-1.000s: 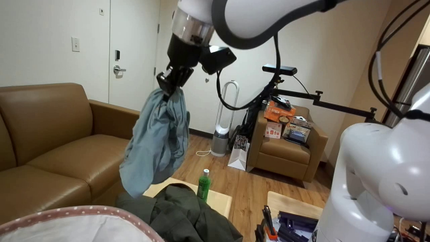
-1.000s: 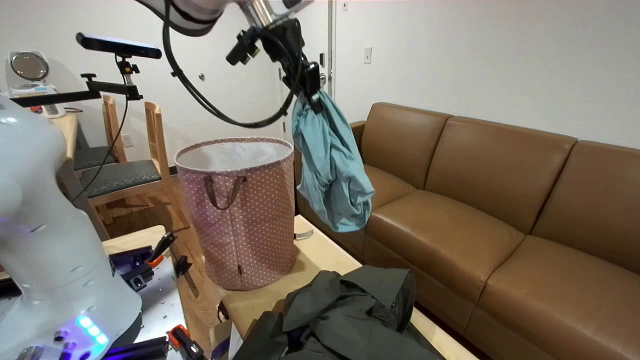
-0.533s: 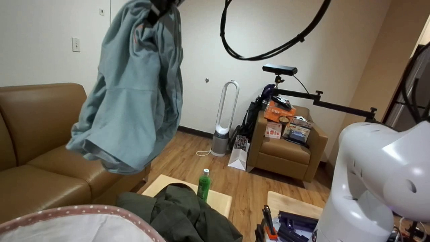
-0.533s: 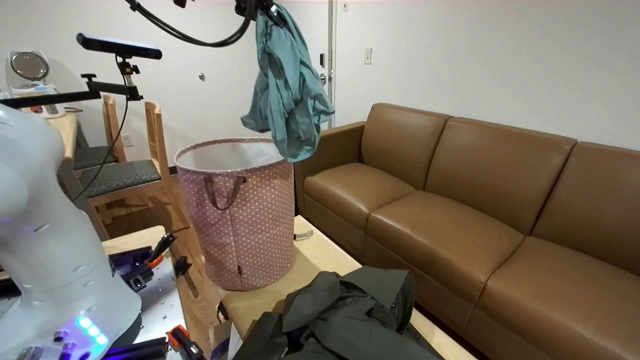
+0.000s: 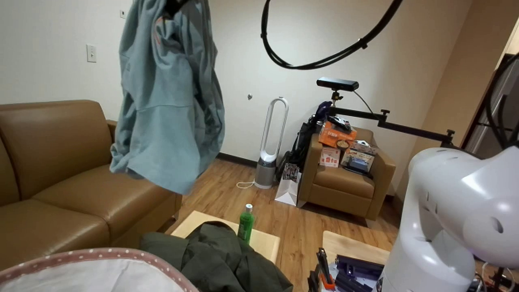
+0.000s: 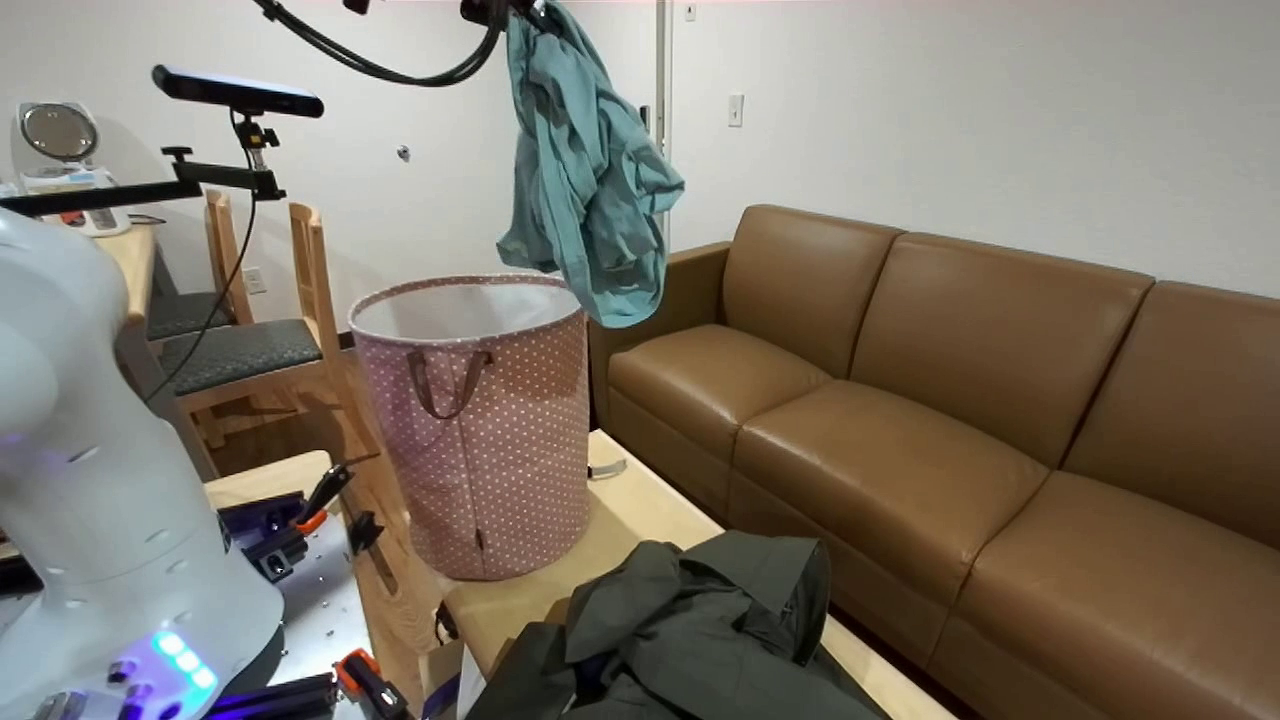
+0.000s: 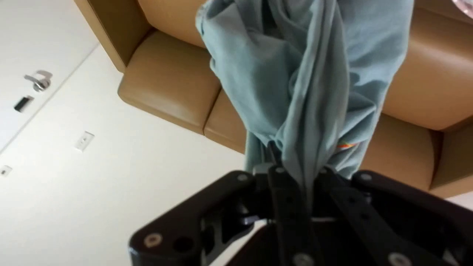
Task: Put the blue shirt in the laundry bag
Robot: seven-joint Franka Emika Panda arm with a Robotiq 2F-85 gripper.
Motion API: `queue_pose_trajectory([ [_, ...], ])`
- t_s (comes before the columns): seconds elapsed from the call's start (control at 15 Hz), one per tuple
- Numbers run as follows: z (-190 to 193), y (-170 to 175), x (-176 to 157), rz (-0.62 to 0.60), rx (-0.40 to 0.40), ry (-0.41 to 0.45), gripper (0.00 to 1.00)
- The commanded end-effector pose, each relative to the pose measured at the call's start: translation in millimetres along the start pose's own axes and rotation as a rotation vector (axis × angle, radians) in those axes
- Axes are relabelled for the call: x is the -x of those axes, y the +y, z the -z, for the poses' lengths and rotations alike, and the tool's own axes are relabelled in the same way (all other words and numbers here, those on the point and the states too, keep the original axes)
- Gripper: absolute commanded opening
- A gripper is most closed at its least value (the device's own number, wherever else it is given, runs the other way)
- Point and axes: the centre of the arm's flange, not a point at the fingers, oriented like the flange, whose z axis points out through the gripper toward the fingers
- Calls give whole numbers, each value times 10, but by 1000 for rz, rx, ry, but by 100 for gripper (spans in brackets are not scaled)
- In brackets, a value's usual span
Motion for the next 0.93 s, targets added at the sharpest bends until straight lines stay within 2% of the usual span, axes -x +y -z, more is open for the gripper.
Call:
queue_pose_trajectory([
  [0.0, -46, -467, -314, 120, -89, 127, 2],
  [0.07, -46, -586, -357, 150, -116, 156, 2],
  [0.2, -104, -845, -394, 202, -155, 160, 2],
  [0.53, -514, -1344, -136, 261, -204, 36, 2],
  [0.87, -1020, -1840, 27, 358, -257, -5, 2],
])
